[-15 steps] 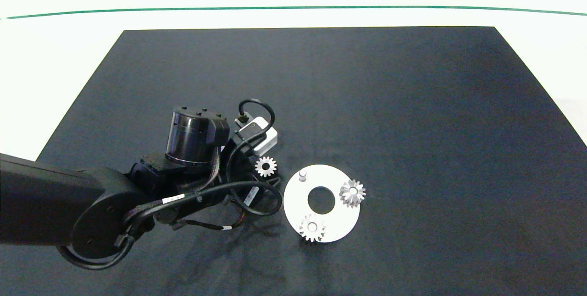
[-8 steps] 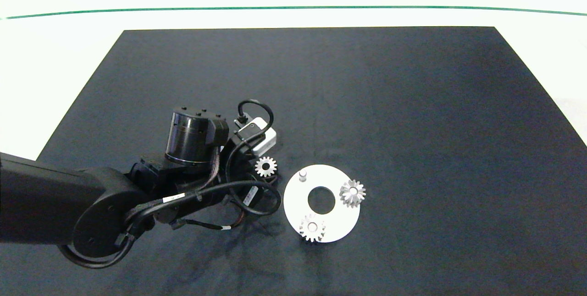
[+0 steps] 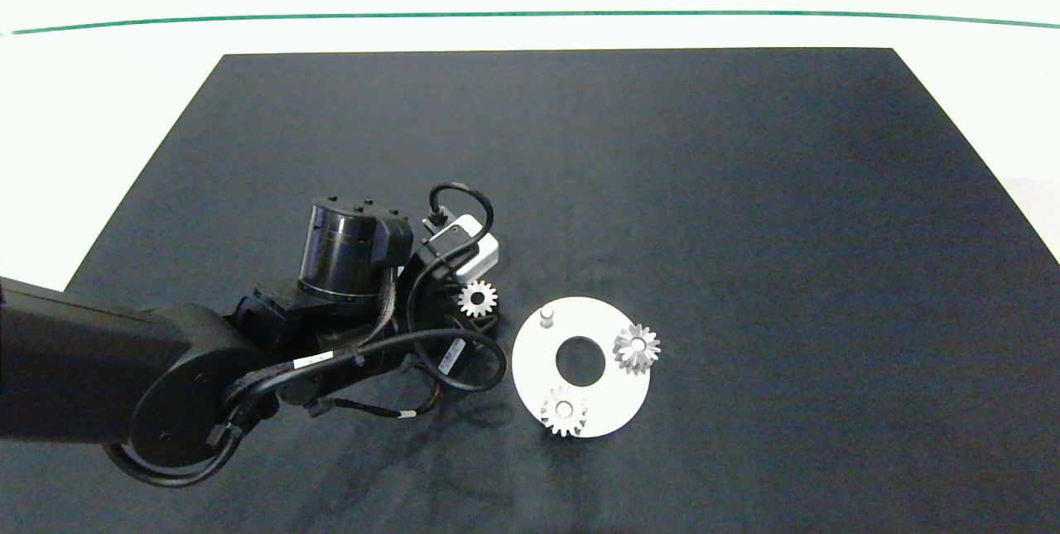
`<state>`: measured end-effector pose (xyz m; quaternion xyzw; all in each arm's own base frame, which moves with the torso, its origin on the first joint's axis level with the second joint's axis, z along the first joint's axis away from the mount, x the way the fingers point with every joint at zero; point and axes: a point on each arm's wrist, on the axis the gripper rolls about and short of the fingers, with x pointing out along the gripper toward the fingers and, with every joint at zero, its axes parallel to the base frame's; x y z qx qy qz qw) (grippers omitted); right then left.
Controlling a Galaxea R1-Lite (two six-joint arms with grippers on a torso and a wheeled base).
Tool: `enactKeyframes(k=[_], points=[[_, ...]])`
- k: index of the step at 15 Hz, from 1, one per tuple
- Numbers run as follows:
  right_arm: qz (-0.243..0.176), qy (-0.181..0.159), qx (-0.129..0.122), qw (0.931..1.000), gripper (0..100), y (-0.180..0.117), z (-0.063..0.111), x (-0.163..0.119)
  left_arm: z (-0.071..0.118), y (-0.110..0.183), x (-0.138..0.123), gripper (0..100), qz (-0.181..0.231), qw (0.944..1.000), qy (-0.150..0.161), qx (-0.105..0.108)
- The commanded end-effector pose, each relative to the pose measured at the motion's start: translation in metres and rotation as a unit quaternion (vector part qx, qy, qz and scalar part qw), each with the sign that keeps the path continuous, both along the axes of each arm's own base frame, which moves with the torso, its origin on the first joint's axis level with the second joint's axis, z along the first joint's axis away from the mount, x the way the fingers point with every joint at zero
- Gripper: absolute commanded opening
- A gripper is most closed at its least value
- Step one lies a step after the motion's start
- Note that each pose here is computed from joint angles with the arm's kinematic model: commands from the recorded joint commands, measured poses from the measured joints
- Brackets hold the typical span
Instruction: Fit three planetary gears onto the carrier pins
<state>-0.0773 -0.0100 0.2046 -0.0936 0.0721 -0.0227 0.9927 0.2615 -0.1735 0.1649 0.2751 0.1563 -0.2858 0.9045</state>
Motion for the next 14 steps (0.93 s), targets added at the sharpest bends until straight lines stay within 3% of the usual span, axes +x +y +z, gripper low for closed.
enactKeyframes(k=[1,14], points=[[0.0,0.002,-0.001,1.0,100,0.0,-0.0002,0.0002,0.0002,-0.0001,-0.0001,33,-0.001,1.0,-0.002,0.001],[0.0,0.002,-0.001,1.0,100,0.0,-0.0002,0.0002,-0.0012,-0.0004,-0.0023,8,-0.003,1.0,0.002,0.001]])
